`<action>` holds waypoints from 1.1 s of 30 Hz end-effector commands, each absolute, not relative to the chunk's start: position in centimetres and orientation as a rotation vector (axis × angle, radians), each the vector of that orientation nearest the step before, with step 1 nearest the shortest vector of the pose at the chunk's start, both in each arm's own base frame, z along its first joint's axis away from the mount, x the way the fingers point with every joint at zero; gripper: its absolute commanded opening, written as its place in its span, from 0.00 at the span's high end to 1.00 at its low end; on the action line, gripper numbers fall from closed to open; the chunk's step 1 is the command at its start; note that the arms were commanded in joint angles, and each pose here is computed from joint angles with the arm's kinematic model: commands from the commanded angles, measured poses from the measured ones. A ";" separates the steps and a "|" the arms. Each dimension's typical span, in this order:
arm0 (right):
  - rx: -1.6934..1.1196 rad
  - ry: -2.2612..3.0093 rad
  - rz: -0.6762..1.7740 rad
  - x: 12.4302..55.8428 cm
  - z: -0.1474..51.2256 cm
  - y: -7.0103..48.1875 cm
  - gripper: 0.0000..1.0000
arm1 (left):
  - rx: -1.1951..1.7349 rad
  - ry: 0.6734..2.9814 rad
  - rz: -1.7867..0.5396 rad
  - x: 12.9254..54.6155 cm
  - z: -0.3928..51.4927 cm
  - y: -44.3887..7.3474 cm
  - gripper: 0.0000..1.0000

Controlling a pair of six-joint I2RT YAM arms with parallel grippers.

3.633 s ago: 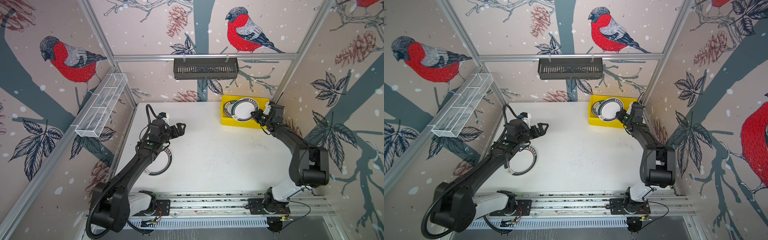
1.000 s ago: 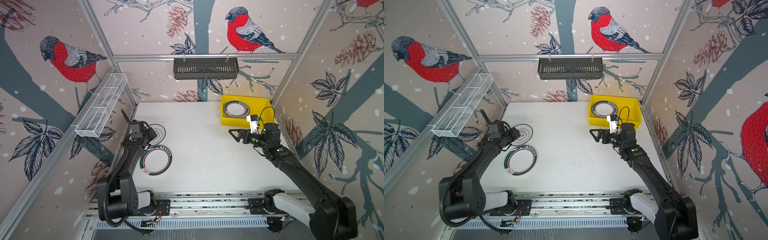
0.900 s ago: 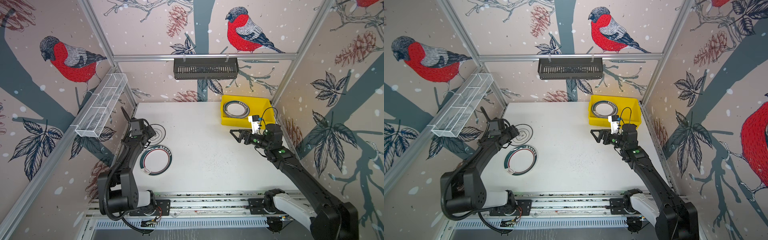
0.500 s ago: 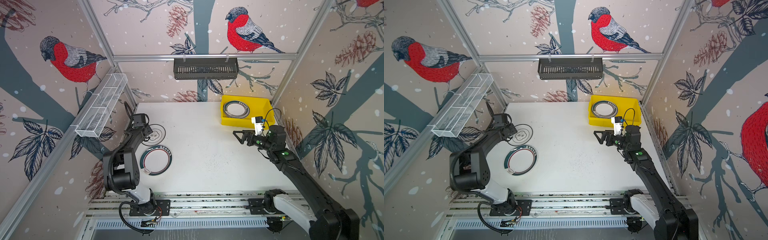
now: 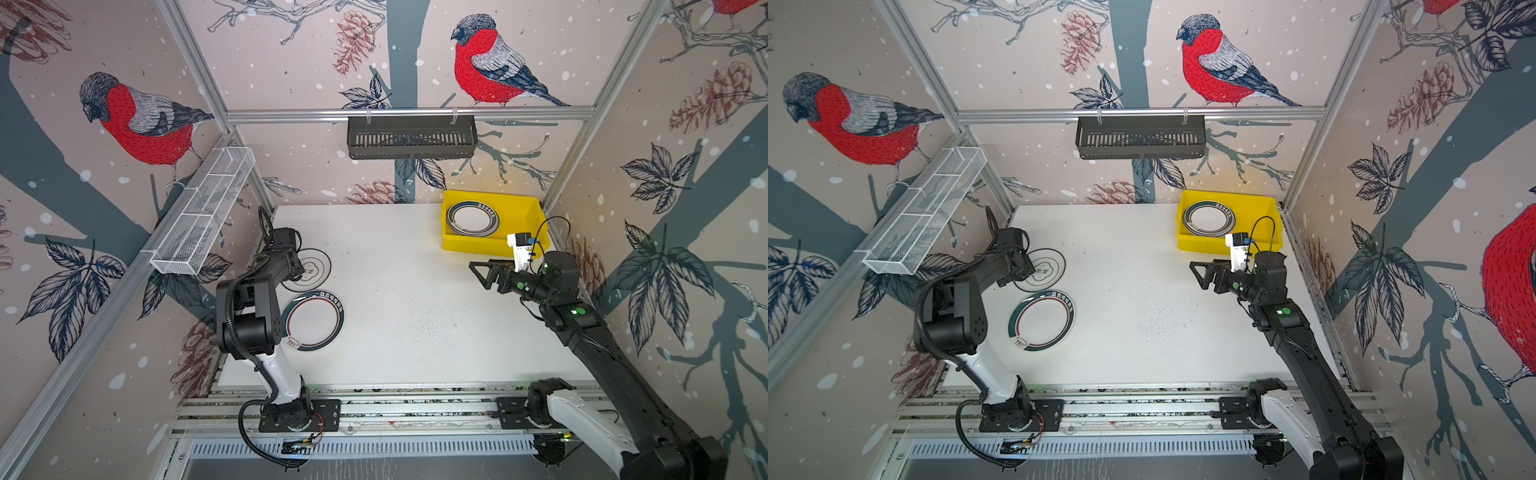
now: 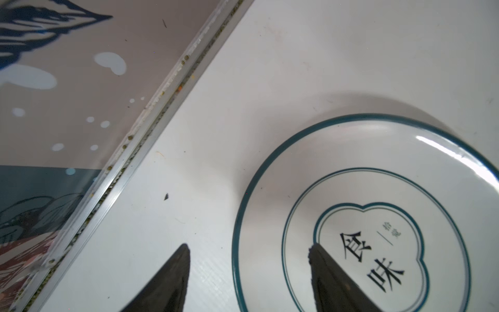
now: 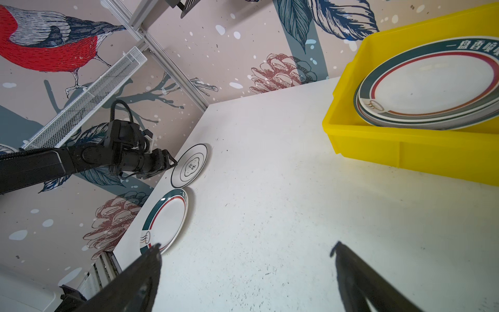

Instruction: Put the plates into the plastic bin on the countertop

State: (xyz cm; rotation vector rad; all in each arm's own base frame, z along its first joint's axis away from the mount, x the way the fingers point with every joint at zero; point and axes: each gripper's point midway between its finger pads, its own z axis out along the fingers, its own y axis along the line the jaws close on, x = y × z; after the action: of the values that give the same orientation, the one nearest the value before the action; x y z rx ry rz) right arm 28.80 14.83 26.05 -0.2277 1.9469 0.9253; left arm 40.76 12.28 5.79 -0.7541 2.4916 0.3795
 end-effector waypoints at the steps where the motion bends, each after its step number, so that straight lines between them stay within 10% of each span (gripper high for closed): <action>1: -0.226 1.936 0.883 28.7 26.6 14.3 0.01 | -0.738 2.525 0.348 40.9 5.0 12.0 0.35; 25: -0.197 1.961 0.847 29.0 26.4 13.6 0.01 | -0.720 2.567 0.351 41.5 1.6 12.1 0.44; 33: -0.172 1.969 0.855 29.4 25.7 13.6 0.01 | -0.664 2.584 0.268 41.9 1.0 10.9 0.65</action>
State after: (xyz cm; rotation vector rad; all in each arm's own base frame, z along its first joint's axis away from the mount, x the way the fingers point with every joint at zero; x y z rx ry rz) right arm 28.98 13.71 25.45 -0.1859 1.9877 0.8576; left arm 42.99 12.60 2.48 -0.7205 2.4848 0.3525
